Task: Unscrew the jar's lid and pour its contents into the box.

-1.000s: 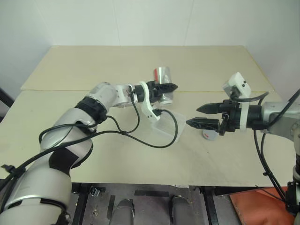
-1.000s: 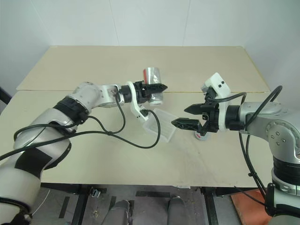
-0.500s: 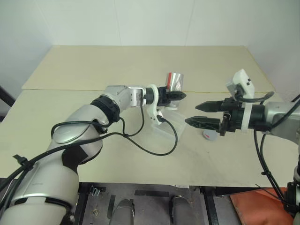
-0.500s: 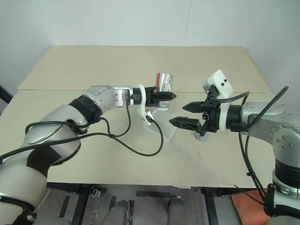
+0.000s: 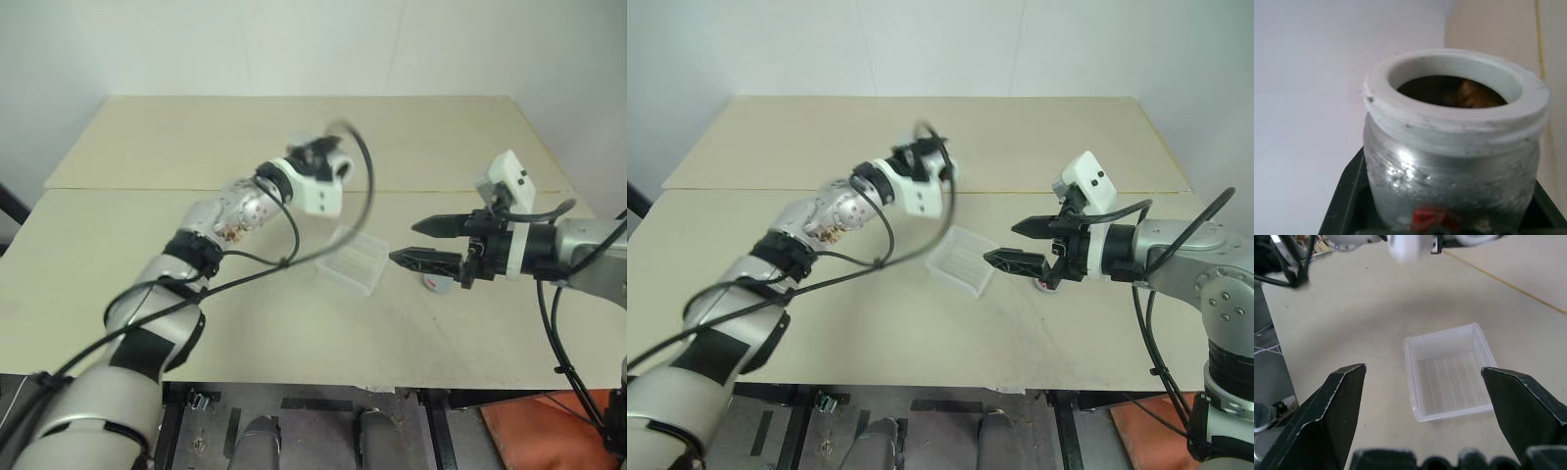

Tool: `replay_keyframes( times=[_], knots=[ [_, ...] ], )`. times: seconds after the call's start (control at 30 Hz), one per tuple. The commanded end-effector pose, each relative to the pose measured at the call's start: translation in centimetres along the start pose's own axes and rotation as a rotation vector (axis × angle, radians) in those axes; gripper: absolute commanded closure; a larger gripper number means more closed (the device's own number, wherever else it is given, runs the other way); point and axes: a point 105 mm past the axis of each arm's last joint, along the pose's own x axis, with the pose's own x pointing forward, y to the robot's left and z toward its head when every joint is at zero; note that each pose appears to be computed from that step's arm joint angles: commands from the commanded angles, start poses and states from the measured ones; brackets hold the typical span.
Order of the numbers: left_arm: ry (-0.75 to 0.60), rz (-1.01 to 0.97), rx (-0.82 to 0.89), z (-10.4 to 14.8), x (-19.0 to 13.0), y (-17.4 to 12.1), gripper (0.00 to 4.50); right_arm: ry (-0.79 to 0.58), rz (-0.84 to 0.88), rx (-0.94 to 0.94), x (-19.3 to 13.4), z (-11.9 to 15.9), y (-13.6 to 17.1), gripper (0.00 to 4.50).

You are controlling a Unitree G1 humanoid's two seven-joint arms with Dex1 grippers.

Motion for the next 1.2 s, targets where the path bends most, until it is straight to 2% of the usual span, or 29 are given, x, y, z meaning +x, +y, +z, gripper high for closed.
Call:
replay_keyframes(
  times=[0.03, 0.23, 0.43, 0.57, 0.63, 0.73, 0.83, 0.97, 1.1, 1.2],
  knots=[
    [0.079, 0.086, -0.550, -1.4, -1.1, 3.1, 2.56, -0.061, -0.013, -0.030, -0.4, 1.1, -0.1, 0.06],
    [0.165, -0.021, -0.801, -3.4, -3.4, 0.1, 2.56, -0.061, 0.016, -0.016, 0.2, 0.9, 0.4, 0.06],
    [0.156, -0.013, -0.740, -2.9, -4.2, -0.3, 2.56, -0.060, 0.023, -0.022, 0.3, 1.3, 0.2, 0.06],
    [0.074, 0.010, -0.356, -1.4, -4.2, 0.4, 2.56, -0.055, 0.024, -0.026, 0.3, 1.4, 0.2, 0.06],
    [-0.032, 0.011, 0.093, 0.6, -4.0, 0.7, 2.56, -0.048, 0.022, -0.034, 0.1, 1.4, 0.2, 0.06],
    [-0.156, -0.056, 0.617, 2.0, -3.5, -0.7, 2.56, -0.042, 0.018, -0.043, 0.0, 1.5, 0.0, 0.06],
    [-0.276, -0.116, 0.991, 2.8, -2.6, -2.1, 2.56, -0.038, 0.013, -0.056, -0.1, 1.7, -0.2, 0.06],
    [-0.422, -0.193, 1.316, 3.3, -1.8, -4.3, 2.56, -0.047, 0.009, -0.070, 0.0, 2.1, -0.3, 0.06],
    [-0.471, -0.214, 1.530, 4.2, -0.6, -5.3, 2.56, -0.064, 0.009, -0.066, -0.1, 2.3, -0.3, 0.06],
    [-0.554, -0.215, 1.615, 5.4, -0.6, -6.7, 2.56, -0.075, 0.013, -0.057, 0.0, 2.3, -0.2, 0.06]
  ],
)
